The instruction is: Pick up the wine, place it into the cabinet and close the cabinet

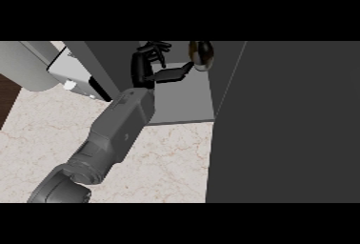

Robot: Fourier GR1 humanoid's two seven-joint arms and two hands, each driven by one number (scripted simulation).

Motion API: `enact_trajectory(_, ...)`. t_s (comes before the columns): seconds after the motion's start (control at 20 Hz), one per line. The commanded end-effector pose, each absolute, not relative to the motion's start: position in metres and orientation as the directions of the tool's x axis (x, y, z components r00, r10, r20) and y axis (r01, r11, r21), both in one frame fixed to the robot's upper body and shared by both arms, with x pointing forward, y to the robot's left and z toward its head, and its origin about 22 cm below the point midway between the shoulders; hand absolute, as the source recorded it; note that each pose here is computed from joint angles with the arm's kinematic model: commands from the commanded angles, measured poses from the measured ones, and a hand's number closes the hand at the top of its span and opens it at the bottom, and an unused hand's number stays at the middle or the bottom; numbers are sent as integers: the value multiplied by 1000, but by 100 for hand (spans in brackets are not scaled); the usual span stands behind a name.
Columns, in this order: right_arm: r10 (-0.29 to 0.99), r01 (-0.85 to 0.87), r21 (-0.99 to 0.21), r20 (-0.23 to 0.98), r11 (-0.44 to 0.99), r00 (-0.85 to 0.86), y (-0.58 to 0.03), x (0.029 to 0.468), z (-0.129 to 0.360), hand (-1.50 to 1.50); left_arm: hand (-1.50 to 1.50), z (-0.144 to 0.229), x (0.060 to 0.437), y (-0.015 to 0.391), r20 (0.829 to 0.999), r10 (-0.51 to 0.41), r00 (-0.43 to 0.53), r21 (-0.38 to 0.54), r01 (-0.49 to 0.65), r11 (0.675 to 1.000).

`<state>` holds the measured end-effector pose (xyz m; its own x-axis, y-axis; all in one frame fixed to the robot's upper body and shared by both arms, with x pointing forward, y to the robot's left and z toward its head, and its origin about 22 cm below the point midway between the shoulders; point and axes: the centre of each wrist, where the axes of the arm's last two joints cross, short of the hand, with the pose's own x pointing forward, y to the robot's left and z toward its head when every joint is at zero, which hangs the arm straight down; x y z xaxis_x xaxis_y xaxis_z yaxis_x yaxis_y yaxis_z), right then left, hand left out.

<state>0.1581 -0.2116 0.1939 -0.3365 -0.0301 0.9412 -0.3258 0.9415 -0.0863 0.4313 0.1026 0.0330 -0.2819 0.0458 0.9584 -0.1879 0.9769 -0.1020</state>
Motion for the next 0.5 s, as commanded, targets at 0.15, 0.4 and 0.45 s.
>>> enact_trajectory(0.15,-57,-334,-74,930,940,-364,-214,154,197,-150,-150,24,428,105,968,-44,-247,-16,-234,972)
enact_trajectory(0.4,-55,-329,-70,933,942,-356,-219,150,204,-150,-150,21,429,119,972,-81,-219,25,-246,969)
enact_trajectory(0.45,-65,-336,-70,925,939,-375,-212,145,205,-150,-150,4,422,133,969,-104,-225,46,-250,967)
